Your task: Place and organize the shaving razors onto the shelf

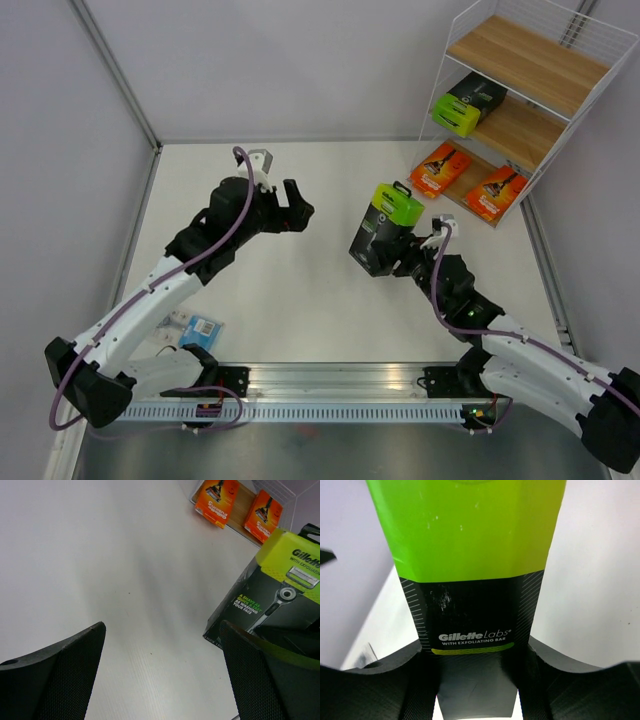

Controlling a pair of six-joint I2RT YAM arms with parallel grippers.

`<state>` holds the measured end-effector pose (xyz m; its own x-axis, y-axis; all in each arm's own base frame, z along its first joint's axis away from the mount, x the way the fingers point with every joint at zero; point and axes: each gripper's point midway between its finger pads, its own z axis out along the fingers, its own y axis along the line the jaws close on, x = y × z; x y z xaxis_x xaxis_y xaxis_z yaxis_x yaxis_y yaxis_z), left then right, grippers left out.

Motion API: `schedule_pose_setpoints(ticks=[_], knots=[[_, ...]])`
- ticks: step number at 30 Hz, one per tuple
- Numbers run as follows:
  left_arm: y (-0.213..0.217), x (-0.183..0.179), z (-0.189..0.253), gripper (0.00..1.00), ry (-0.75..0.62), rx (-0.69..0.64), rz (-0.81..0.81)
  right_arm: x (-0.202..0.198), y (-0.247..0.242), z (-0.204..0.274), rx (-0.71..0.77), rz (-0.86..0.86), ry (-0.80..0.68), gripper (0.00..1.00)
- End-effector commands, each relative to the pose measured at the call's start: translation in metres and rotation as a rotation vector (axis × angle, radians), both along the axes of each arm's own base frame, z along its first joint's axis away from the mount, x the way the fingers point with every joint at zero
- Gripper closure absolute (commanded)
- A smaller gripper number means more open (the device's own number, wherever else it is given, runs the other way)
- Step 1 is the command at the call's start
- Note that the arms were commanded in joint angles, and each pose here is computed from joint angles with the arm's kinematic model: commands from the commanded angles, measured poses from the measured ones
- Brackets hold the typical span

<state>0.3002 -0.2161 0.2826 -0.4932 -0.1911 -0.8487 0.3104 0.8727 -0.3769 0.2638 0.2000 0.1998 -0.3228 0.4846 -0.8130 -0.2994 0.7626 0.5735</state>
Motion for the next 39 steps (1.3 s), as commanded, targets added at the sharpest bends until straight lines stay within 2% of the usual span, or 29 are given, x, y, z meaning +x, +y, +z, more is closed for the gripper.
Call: schedule_pose_setpoints(ticks=[1, 3, 5, 8, 10, 12, 16, 20, 21, 24, 28, 39], knots=[[-0.012, 0.003, 0.024, 0.00, -0.134, 0.054, -0.133, -0.007, 0.025, 0.056, -0.112, 0.181, -0.183, 0.44], [-0.019, 0.001, 0.035, 0.00, -0.193, 0.092, -0.216, -0.017, 0.044, 0.036, -0.250, 0.347, -0.164, 0.44], [-0.023, 0.000, 0.045, 0.00, -0.240, 0.121, -0.266, -0.030, 0.062, 0.039, -0.287, 0.495, -0.183, 0.45], [-0.028, -0.012, 0.059, 0.00, -0.389, 0.201, -0.413, -0.035, 0.071, 0.031, -0.373, 0.601, -0.196, 0.48], [-0.023, -0.022, 0.076, 0.00, -0.519, 0.273, -0.480, -0.038, 0.075, 0.029, -0.404, 0.660, -0.209, 0.47], [-0.018, -0.030, 0.087, 0.00, -0.593, 0.314, -0.555, -0.041, 0.075, 0.027, -0.407, 0.704, -0.206, 0.45], [-0.017, -0.045, 0.089, 0.01, -0.572, 0.369, -0.708, -0.044, 0.076, 0.032, -0.404, 0.770, -0.239, 0.47], [-0.022, -0.039, 0.071, 0.14, -0.509, 0.412, -0.791, -0.055, 0.081, 0.032, -0.431, 0.876, -0.268, 0.49], [-0.027, -0.044, 0.069, 0.20, -0.505, 0.390, -0.835, -0.055, 0.083, 0.034, -0.434, 0.892, -0.276, 0.50], [-0.035, -0.056, 0.057, 0.26, -0.470, 0.345, -0.949, -0.061, 0.085, 0.032, -0.450, 0.948, -0.290, 0.51], [-0.037, -0.056, 0.045, 0.34, -0.420, 0.351, -0.992, -0.063, 0.084, 0.040, -0.479, 0.970, -0.327, 0.53], [-0.043, -0.064, 0.040, 0.42, -0.396, 0.294, -1.073, -0.064, 0.089, 0.042, -0.475, 1.014, -0.331, 0.53]])
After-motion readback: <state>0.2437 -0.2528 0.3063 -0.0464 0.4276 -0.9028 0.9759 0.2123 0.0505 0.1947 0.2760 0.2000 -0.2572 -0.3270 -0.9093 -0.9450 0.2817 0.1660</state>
